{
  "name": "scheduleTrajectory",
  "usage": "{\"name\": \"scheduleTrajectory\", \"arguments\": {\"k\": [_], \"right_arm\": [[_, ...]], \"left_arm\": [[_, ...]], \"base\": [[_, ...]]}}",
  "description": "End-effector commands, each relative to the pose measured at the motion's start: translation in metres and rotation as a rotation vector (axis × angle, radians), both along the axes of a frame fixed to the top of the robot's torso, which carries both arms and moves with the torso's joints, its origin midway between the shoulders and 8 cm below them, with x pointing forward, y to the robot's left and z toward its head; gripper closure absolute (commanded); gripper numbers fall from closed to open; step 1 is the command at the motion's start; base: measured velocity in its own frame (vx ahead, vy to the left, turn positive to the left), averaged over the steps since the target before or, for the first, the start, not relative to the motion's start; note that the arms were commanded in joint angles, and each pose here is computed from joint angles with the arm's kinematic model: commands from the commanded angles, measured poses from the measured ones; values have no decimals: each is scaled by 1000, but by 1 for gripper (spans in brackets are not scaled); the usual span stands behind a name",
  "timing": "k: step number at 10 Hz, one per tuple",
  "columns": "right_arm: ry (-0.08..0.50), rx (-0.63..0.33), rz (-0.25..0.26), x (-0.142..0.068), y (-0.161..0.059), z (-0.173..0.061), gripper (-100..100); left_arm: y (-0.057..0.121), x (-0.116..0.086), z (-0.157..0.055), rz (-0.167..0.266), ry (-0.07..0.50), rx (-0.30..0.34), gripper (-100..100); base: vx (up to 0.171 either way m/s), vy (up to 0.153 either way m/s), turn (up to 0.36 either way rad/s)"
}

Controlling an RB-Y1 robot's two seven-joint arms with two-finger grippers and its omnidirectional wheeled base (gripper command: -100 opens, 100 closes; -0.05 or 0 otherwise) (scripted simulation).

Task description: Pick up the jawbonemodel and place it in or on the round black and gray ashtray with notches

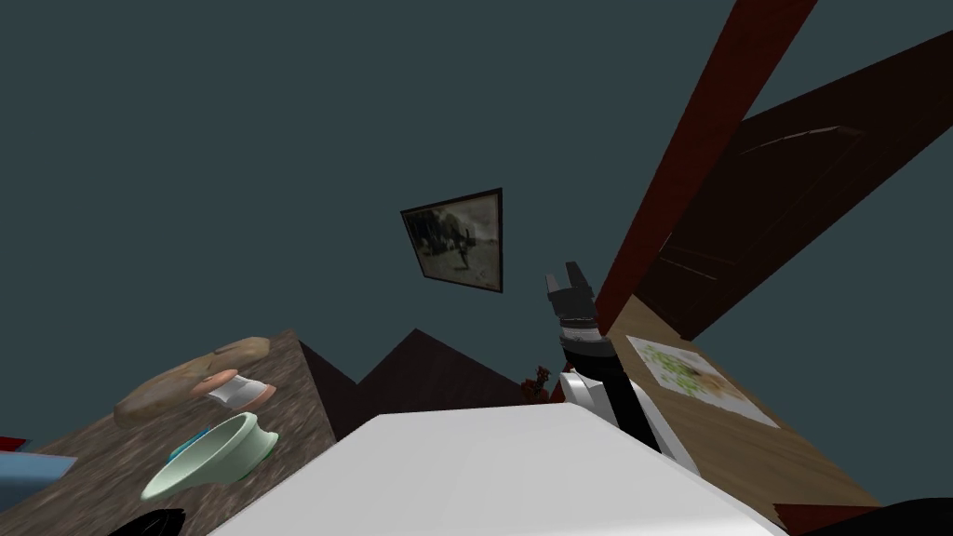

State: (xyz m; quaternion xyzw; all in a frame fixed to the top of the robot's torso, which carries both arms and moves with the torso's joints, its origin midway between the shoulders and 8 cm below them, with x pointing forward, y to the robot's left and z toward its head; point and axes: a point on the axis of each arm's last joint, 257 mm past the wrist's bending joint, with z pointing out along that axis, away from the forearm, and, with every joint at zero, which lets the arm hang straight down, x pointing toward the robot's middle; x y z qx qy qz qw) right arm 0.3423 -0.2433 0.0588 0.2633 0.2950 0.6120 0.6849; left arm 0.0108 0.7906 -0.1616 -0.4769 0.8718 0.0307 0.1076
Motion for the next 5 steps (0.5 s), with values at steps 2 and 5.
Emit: {"name": "scheduleTrajectory", "arguments": {"k": [2, 5], "right_arm": [[0, 0, 0, 0, 0, 0, 0], [0, 0, 0, 0, 0, 0, 0]], "left_arm": [[0, 0, 0, 0, 0, 0, 0], [0, 0, 0, 0, 0, 0, 0]], "base": [[0, 0, 0], [0, 0, 0]]}}
